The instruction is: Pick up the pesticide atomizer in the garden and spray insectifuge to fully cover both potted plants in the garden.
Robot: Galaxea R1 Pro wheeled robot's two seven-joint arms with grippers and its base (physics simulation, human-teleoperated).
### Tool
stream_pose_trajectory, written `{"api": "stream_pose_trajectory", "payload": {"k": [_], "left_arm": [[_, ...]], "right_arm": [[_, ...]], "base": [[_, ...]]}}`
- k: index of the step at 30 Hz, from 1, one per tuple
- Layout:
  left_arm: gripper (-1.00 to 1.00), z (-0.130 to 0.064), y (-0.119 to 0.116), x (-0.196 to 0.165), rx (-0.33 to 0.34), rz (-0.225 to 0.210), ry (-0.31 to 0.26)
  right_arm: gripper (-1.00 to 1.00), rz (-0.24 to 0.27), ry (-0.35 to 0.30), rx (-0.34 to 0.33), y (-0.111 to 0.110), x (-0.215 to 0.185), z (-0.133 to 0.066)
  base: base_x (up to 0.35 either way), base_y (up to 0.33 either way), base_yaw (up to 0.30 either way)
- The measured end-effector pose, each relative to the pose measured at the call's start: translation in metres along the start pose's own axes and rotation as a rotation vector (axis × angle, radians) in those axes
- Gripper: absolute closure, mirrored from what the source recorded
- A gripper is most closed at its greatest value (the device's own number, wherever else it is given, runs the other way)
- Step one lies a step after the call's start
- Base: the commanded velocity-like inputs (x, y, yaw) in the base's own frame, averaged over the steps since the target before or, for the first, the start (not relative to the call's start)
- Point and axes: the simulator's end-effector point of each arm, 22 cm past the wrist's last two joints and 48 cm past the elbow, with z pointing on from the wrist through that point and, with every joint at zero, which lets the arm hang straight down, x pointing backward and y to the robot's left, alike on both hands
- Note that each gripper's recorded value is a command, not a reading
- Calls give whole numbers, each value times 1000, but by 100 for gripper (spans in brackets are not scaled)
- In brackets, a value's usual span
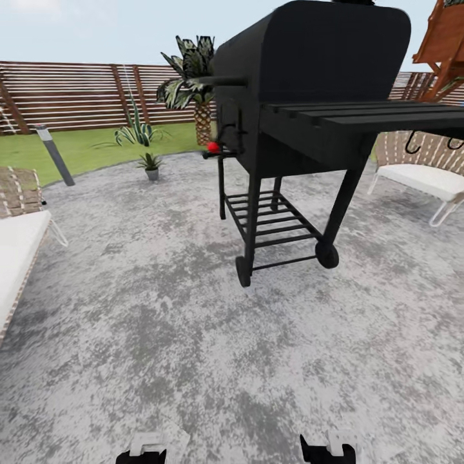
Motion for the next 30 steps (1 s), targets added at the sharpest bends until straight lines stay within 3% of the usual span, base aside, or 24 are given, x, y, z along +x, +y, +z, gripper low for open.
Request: {"api": "stream_pose_trajectory", "payload": {"k": [30], "left_arm": [[-100,4,0,14,0,0,31]], "right_arm": [[-100,-1,29,0,0,12,2]], "base": [[281,181,222]]}}
